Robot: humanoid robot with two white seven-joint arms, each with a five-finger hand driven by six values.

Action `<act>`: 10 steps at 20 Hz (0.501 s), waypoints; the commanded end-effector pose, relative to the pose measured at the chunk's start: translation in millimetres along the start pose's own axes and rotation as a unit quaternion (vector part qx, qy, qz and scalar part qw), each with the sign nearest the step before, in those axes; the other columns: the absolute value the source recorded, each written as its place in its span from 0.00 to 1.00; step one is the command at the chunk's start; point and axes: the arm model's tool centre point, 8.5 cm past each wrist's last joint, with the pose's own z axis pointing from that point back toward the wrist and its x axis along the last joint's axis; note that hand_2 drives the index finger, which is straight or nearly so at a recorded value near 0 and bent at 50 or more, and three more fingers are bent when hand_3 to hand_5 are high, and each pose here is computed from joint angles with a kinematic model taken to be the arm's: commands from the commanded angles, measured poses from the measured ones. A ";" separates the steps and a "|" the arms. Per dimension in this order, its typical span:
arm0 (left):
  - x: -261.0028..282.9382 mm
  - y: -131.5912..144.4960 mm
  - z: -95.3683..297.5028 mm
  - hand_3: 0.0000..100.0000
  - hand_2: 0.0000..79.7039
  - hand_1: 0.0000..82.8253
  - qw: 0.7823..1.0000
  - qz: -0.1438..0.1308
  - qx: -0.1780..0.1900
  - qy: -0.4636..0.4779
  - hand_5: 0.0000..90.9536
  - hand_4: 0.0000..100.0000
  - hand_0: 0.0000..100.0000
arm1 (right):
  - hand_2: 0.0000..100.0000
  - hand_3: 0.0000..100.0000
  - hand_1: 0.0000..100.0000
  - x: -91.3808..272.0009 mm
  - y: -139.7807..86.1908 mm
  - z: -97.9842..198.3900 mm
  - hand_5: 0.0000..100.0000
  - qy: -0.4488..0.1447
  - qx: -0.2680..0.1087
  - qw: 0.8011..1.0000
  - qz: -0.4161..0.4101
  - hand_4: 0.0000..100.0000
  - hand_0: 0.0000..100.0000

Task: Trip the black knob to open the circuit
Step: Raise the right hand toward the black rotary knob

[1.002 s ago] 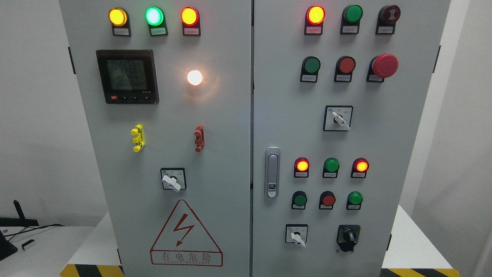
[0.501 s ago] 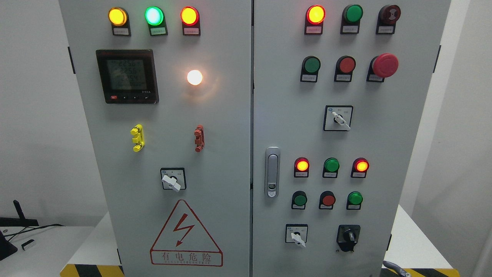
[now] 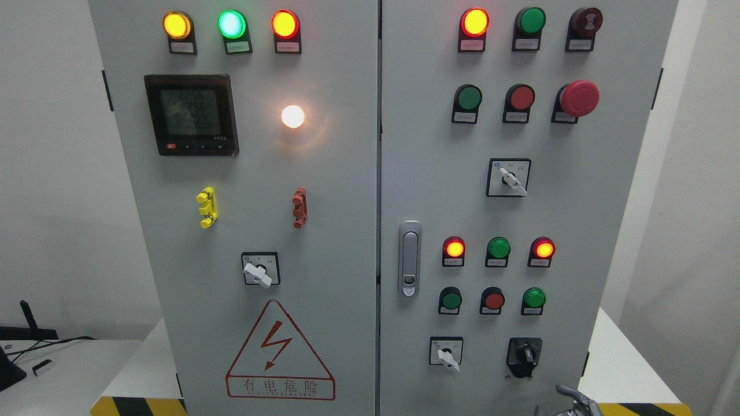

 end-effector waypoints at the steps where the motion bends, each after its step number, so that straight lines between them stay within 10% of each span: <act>1: 0.0 -0.3 0.0 0.00 0.00 0.47 1.000 0.002 0.000 0.000 0.00 0.00 0.12 | 0.34 0.77 0.80 -3.9 4.1 -9.5 1.00 0.007 -0.001 1.000 -0.003 0.88 0.43; 10: 0.0 -0.3 0.0 0.00 0.00 0.47 1.000 0.002 0.000 0.000 0.00 0.00 0.12 | 0.35 0.77 0.80 -0.7 9.0 -20.0 1.00 0.004 -0.001 1.000 -0.007 0.88 0.42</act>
